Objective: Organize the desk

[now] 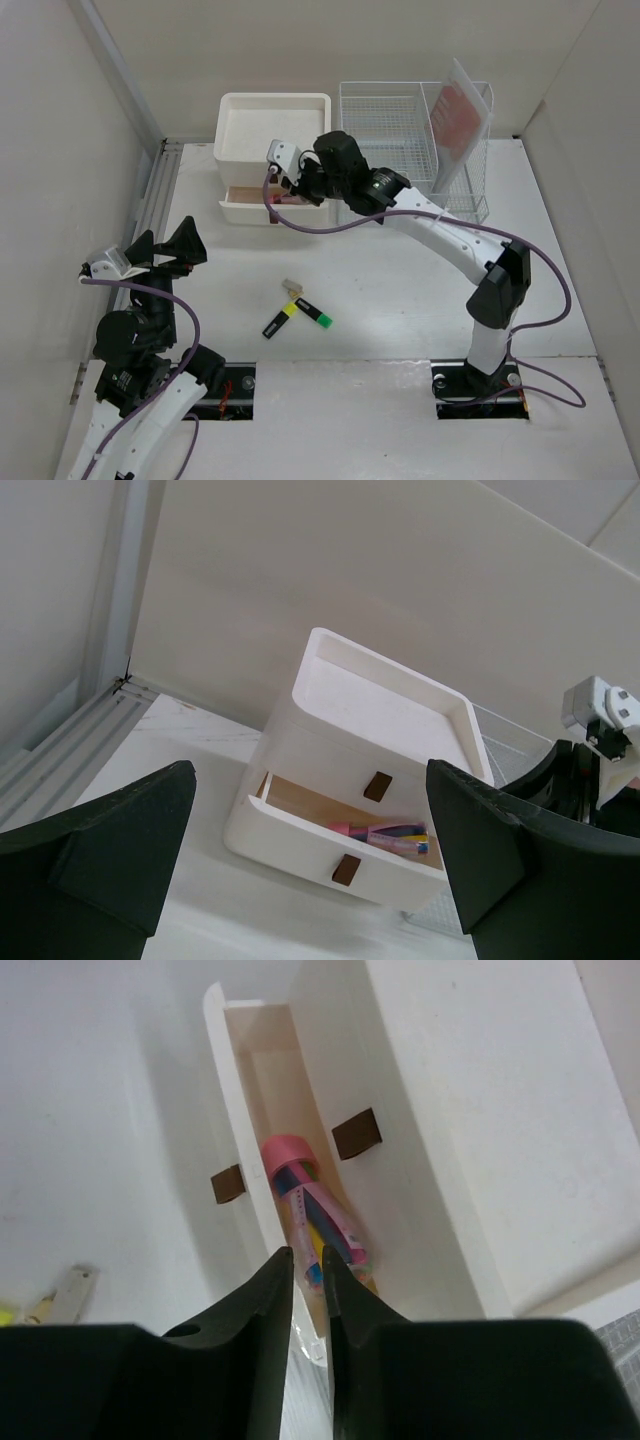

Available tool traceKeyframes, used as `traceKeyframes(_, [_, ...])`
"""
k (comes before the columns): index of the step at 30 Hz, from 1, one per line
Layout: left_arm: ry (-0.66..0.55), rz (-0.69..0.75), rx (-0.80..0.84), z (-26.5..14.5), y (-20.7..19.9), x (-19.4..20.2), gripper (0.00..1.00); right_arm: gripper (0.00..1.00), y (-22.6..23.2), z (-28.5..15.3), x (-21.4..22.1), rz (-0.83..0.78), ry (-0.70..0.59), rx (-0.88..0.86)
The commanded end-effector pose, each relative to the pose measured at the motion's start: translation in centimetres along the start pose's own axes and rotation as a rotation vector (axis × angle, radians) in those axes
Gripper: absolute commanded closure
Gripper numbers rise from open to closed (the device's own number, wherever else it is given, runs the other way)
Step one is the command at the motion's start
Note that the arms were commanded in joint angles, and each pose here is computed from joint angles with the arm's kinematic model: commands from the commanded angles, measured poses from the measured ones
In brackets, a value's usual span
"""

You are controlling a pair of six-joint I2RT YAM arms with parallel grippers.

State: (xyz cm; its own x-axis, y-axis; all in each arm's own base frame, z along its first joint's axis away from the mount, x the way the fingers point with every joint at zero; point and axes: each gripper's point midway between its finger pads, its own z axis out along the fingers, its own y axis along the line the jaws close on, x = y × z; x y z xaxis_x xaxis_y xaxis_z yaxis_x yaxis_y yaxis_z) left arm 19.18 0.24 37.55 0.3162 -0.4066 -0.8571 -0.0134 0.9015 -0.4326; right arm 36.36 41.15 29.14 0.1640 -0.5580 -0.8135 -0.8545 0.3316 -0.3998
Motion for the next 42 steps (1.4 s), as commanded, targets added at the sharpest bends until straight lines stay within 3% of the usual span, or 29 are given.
traceKeyframes(1, [-0.018, -0.004, 0.002, 0.2, -0.2, -0.4, 0.00, 0.78, 1.4, -0.2, -0.3, -0.007, -0.043, -0.050])
traceKeyframes(18, [-0.025, -0.010, 0.003, 0.1, -0.1, -0.6, 0.00, 0.88, 2.6, 1.8, 2.0, -0.023, 0.001, -0.067])
traceKeyframes(29, [-0.025, -0.010, 0.003, 0.1, -0.1, -0.6, 0.00, 0.90, 2.8, 2.2, 2.4, -0.022, 0.009, -0.072])
traceKeyframes(38, [-0.025, -0.010, 0.003, 0.1, -0.1, -0.6, 0.00, 0.91, 6.1, 6.1, 6.9, -0.038, 0.118, -0.170])
traceKeyframes(42, [-0.025, -0.010, 0.003, 0.1, -0.1, -0.6, 0.00, 0.91, 6.2, 6.4, 6.4, -0.037, 0.101, -0.181])
